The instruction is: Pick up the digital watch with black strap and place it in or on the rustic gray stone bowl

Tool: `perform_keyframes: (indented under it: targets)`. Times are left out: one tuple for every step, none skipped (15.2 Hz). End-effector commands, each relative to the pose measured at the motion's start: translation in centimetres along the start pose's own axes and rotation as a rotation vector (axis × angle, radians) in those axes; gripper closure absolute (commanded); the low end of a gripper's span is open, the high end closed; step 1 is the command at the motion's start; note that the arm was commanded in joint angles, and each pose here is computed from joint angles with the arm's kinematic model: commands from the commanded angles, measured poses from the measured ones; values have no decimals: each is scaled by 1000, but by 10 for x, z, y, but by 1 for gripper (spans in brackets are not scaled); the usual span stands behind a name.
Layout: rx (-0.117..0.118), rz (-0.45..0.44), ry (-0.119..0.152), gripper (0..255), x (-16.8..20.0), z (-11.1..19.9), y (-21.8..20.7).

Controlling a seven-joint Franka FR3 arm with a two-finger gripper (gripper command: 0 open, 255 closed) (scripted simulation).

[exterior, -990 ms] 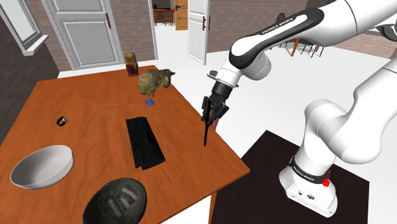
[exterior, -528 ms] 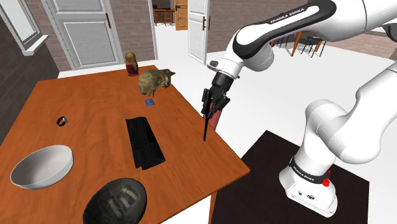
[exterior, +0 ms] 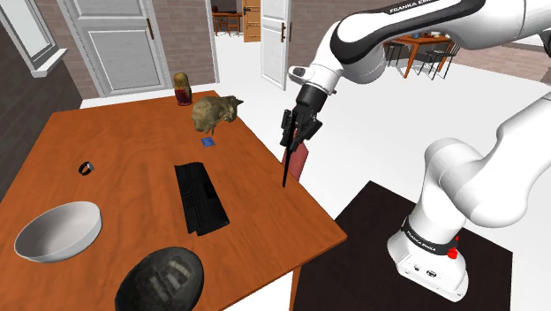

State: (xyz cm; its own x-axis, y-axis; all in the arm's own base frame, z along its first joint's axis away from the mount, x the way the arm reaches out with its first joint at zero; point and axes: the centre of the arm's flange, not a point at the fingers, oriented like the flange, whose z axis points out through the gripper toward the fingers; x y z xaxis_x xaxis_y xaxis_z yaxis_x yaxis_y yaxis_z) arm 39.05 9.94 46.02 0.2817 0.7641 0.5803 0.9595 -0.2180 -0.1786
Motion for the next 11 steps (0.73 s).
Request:
perform_keyframes:
  targets:
    - [0,0,0,255,6,-7,-3]
    - [0,0,0,255,9,-11,-4]
    - [0,0,0,255,12,-15,-5]
    - [0,0,0,255,15,-19,-5]
    - [0,0,0,255,18,-22,-6]
    - [0,0,0,255,28,-15,-9]
    - [0,0,0,255,39,-8,-11]
    - [0,0,0,255,50,-1,-14]
    - [0,0,0,255,61,6,-16]
    - [0,0,0,255,71,14,-19]
    - [0,0,0,255,82,21,-22]
